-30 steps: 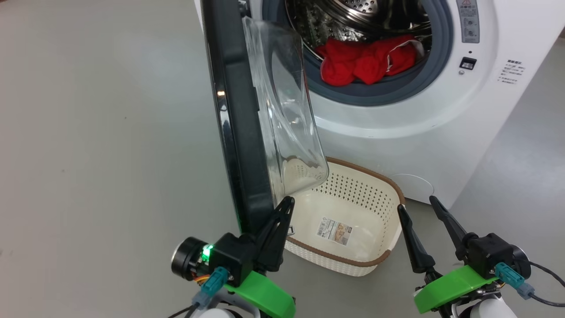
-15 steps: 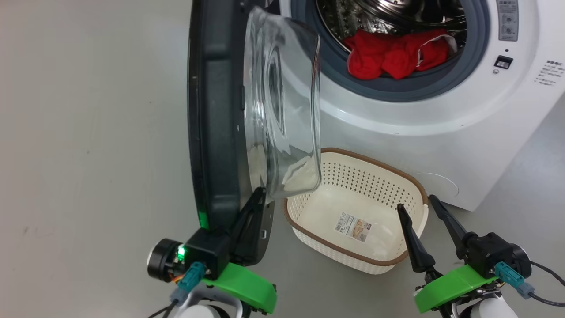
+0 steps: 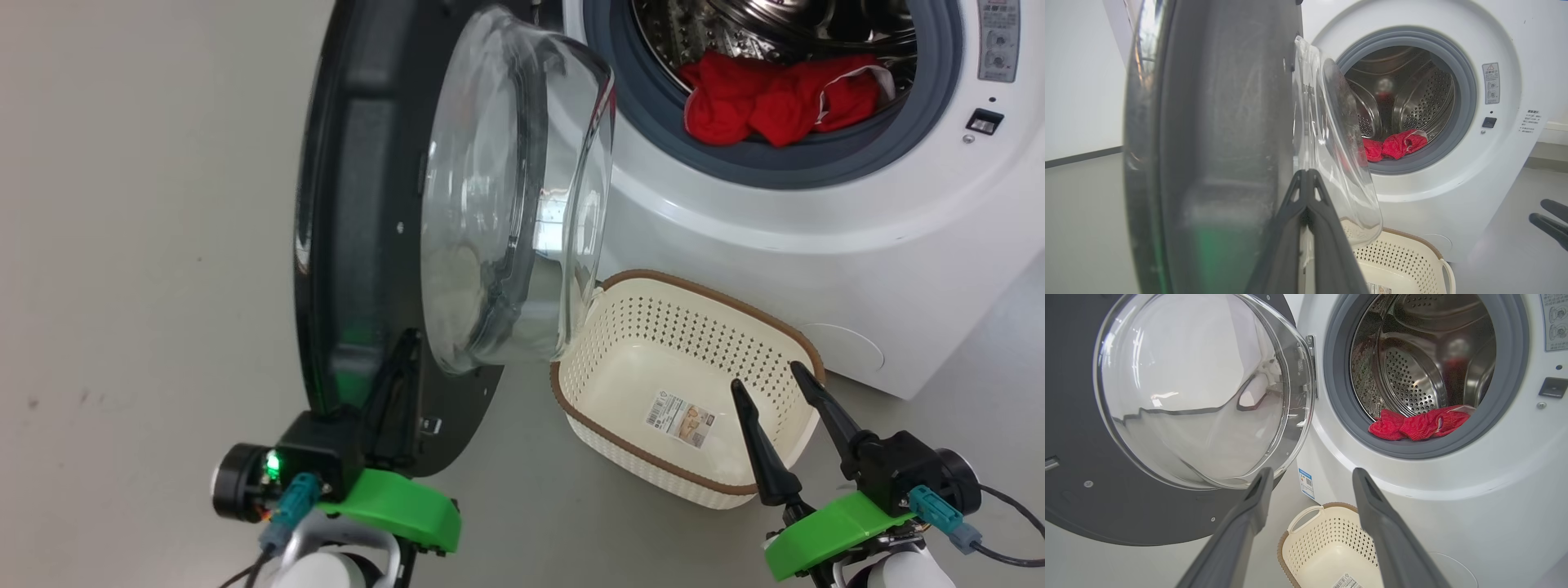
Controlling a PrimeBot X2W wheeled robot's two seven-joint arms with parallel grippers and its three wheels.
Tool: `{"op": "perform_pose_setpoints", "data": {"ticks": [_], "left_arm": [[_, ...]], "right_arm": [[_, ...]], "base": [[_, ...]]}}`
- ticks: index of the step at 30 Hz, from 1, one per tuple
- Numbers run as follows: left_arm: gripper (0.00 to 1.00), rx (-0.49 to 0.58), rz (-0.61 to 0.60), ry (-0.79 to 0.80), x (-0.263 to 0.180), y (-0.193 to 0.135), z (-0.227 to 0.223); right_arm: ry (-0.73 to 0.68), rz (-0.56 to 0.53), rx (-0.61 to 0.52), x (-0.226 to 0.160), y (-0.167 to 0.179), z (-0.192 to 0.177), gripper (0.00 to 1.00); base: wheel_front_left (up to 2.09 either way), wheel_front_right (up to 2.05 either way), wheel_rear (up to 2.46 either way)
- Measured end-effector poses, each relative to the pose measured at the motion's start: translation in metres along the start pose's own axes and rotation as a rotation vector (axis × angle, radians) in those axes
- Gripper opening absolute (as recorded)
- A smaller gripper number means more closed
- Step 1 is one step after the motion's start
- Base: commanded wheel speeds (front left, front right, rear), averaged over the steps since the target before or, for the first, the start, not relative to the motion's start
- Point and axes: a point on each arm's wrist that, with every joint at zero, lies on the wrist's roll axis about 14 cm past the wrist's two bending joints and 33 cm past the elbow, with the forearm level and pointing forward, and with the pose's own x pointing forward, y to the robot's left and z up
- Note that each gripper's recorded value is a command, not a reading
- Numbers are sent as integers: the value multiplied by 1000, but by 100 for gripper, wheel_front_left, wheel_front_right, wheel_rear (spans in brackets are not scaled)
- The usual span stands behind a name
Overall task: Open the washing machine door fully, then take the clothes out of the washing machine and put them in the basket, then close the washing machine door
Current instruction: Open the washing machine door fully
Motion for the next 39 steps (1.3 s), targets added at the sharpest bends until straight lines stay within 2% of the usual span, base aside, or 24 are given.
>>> {"op": "perform_pose_setpoints", "data": {"ticks": [11,23,39], "left_arm": [[0,26,153,7,3,46,-5],[0,31,327,24,6,100,-18],[0,21,413,35,26,132,-25]], "right_arm": [[22,6,7,3,-1,-10,100],[48,-20,1,-2,-16,-21,100],[79,-6,-28,2,-30,-34,100]], "base": [[0,0,0],[0,0,0],[0,0,0]]}}
